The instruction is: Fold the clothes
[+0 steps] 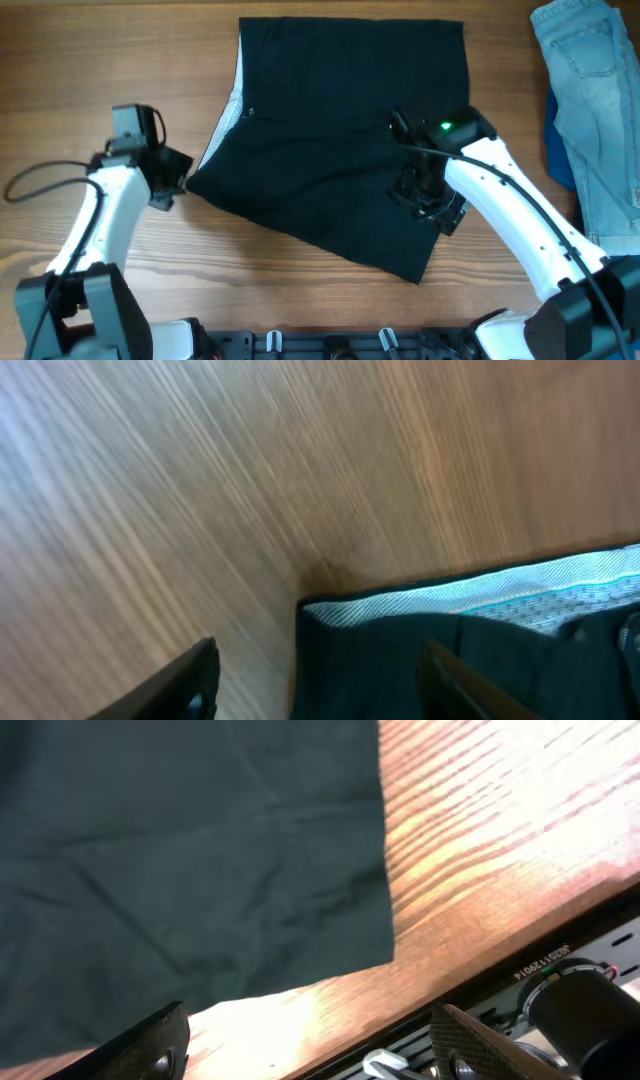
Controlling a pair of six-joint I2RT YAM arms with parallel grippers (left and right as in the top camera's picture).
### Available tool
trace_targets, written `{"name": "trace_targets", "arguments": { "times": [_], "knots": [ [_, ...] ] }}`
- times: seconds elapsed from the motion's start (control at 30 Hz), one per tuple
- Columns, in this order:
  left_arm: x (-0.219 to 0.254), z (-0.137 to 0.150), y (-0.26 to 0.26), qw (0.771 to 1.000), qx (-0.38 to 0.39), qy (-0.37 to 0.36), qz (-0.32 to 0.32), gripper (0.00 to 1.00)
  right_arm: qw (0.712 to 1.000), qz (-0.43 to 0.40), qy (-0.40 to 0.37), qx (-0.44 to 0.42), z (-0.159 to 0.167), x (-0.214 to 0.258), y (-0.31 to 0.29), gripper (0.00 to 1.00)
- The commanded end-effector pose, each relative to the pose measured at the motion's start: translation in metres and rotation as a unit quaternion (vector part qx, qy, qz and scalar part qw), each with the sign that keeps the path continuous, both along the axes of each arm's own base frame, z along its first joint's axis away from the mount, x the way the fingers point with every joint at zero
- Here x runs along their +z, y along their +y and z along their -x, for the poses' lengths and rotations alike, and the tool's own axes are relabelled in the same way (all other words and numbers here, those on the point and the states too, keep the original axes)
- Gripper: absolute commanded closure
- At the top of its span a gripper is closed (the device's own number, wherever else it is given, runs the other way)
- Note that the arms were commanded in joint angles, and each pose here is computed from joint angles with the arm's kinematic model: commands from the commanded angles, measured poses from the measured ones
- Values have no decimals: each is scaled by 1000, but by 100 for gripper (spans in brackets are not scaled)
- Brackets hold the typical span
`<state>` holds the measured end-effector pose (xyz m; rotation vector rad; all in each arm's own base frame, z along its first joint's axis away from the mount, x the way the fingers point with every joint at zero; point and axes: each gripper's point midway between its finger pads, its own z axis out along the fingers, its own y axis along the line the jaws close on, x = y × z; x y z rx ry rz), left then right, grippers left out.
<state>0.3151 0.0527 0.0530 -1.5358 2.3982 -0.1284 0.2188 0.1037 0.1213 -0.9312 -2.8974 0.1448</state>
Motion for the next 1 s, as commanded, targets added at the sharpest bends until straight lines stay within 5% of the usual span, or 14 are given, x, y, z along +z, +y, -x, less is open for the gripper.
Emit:
{"name": "trace_targets", "arguments": {
  "times": [0.0,0.27,0.33,0.4,0.6,0.73,0.87,0.93,0.97],
  "knots": [
    [-28,1,-21,999,-6,-10,32,36,1000,6,4,-14,6,-10,-3,22],
    [-70,-6,-52,996,-37,20,73,37,999,3,30,-20,19,-23,-3,27],
    [-76,-4,-52,996,-37,27,73,55,999,1,33,-22,21,-24,-2,36],
    [-78,-2,-52,996,-37,32,74,93,999,-13,44,-25,25,-27,2,57],
    [-78,0,-53,996,-36,37,74,96,996,-42,84,-5,56,-65,16,63],
    [-78,0,-53,996,-38,38,74,96,996,-50,68,40,66,-94,25,48],
    [-79,2,-53,996,-38,41,74,96,997,-15,70,10,73,-98,16,22],
    [-79,2,-53,996,-38,41,74,96,998,-6,60,2,69,-99,14,1],
    [-79,2,-53,996,-38,41,74,96,998,-6,56,3,67,-99,14,0]
  ]
}}
